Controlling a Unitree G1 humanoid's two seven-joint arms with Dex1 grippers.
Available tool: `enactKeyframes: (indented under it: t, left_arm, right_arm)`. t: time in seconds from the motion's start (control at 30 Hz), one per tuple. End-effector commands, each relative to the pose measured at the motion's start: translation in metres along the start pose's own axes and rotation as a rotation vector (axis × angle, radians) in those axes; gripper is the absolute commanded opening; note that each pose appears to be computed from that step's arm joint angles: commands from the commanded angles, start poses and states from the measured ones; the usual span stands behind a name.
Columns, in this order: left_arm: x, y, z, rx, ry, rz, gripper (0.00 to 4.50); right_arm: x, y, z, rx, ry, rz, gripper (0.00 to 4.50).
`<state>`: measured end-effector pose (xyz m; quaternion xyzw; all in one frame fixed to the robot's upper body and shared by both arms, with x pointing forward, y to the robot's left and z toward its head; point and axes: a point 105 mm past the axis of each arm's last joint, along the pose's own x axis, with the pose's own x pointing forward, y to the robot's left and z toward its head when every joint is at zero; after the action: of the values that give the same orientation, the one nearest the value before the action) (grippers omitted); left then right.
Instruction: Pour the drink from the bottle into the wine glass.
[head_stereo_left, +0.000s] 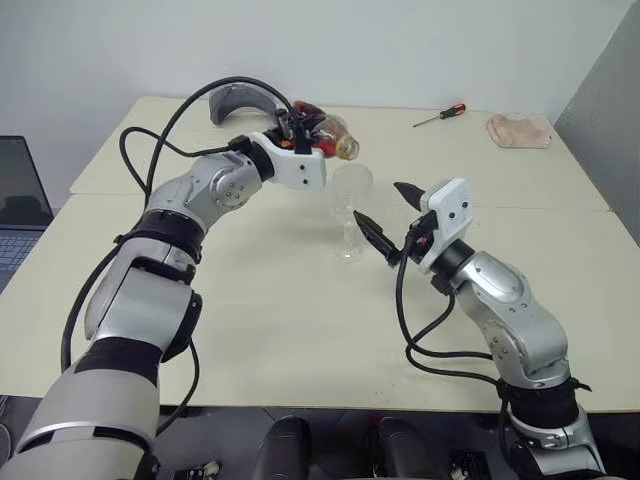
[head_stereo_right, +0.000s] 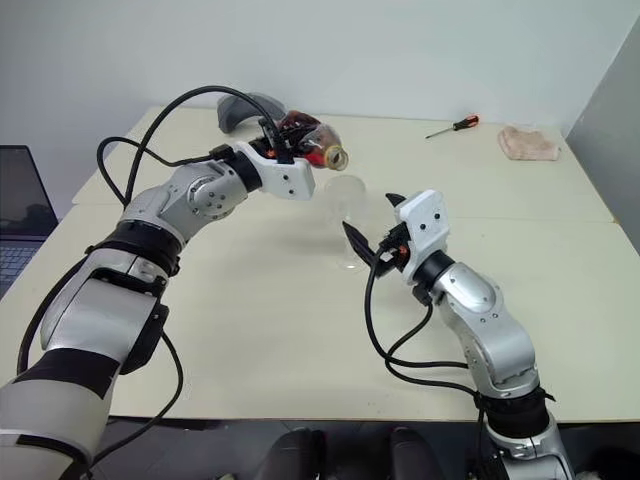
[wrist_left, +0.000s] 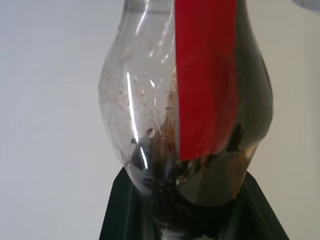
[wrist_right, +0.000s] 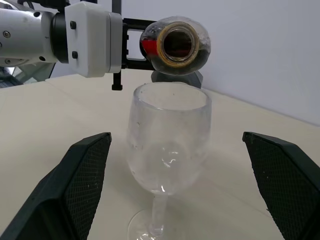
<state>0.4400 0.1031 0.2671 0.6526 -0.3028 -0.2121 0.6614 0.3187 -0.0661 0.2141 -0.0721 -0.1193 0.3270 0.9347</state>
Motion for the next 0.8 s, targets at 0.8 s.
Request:
enactKeyframes:
  t: [0.8]
  left_arm:
    - [-0.0015,0.0364,-0.0023,0.177,-0.018,0.096,0.74]
  right_arm:
    - [0.0032,0.0031,0.0156,-0.044,-0.034,0.013,4.50]
